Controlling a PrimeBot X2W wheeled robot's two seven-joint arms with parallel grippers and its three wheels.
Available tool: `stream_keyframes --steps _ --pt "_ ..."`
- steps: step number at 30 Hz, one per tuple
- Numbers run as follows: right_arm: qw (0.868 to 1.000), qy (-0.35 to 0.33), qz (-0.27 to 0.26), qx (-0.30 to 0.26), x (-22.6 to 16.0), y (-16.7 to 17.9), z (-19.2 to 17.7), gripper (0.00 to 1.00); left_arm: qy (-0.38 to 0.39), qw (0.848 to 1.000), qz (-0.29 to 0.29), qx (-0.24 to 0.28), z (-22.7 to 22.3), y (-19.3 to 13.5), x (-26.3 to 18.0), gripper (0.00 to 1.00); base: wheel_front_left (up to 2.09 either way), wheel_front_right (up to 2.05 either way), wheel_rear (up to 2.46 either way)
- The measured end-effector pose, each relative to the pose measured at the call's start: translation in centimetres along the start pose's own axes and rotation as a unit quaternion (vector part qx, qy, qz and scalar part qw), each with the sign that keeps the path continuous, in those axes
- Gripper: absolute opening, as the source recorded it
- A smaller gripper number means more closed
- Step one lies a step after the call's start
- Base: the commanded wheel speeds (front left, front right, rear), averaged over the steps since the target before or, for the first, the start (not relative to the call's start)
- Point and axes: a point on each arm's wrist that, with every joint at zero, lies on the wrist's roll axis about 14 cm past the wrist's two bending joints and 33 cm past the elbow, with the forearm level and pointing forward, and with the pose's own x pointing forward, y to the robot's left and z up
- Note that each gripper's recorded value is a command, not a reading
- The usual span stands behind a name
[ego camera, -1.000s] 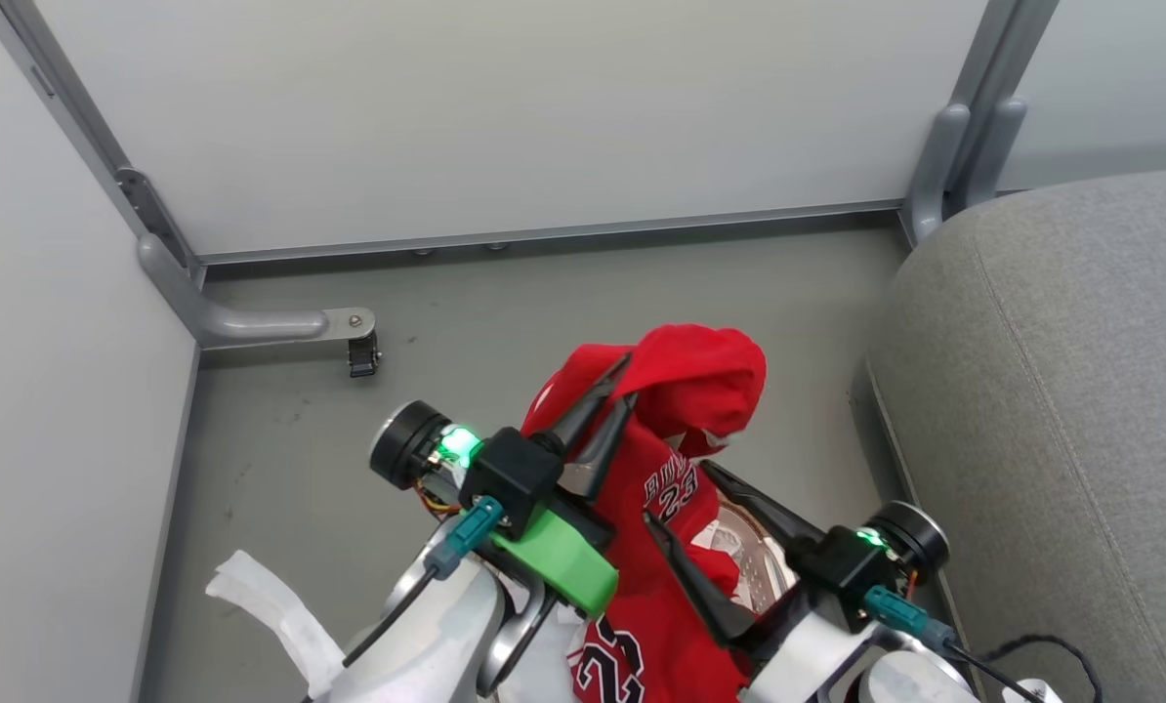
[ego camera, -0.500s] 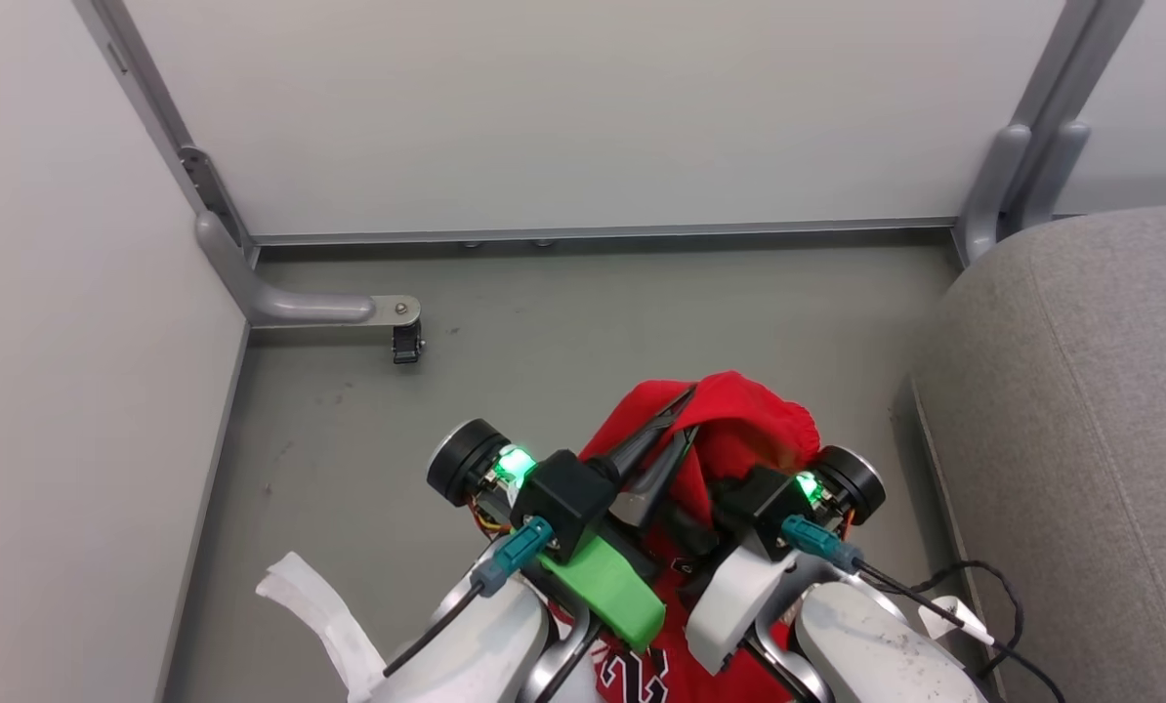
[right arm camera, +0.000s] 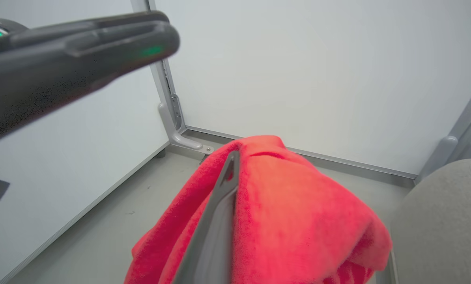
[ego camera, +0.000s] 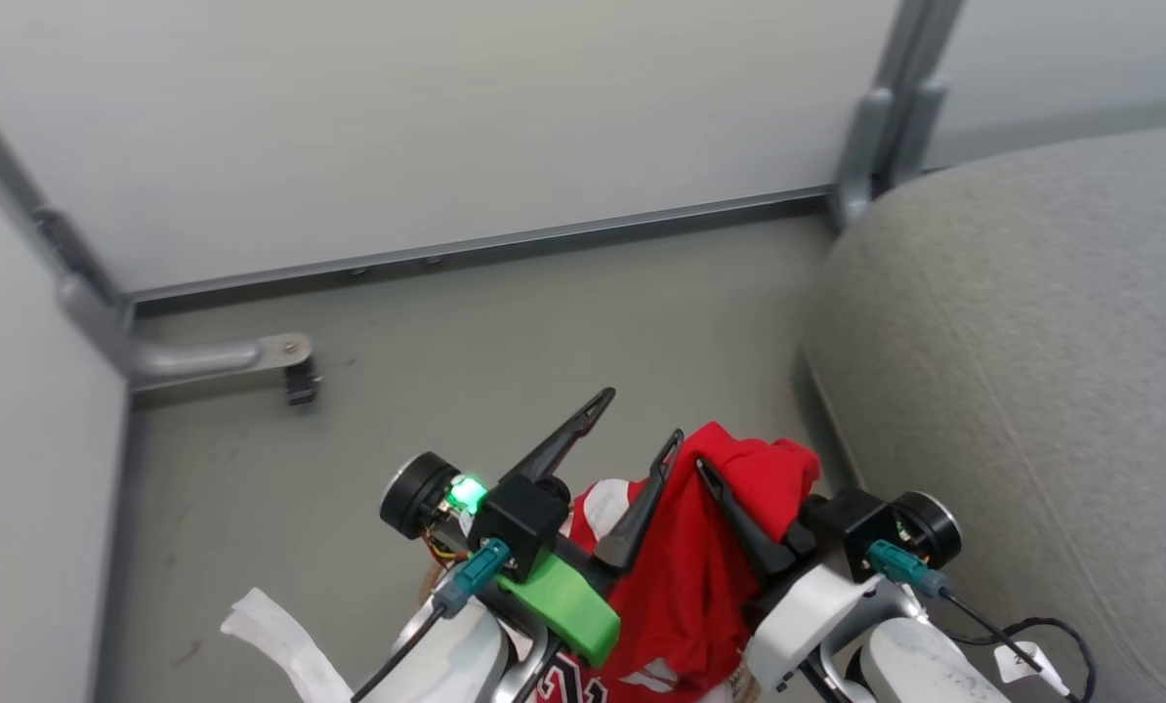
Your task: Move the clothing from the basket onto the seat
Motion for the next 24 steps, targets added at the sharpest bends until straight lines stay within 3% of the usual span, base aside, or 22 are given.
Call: stream_keyframes --steps 8,15,18,24 --pt "0.992 -0.003 -0.119 -0.030 -4.9 -7.5 1.0 0.00 -0.001 0.995 -0.094 -0.021 -0.9 -5.0 3.5 1.00 0.00 0.00 0.00" --pt "0.971 -0.014 -0.208 -0.121 -7.8 -15.5 4.9 0.00 0.019 0.987 -0.156 -0.039 -3.3 -7.8 4.9 1.00 0.00 0.00 0.00" --pt "0.954 -0.025 -0.239 -0.177 -8.0 -19.5 8.1 0.00 0.021 0.984 -0.173 -0.041 -4.0 -7.9 5.5 1.00 0.00 0.00 0.00" --pt "0.905 -0.064 -0.314 -0.279 -8.4 -27.8 16.8 0.00 0.027 0.981 -0.188 -0.045 -6.0 -6.6 6.6 1.00 0.00 0.00 0.00"
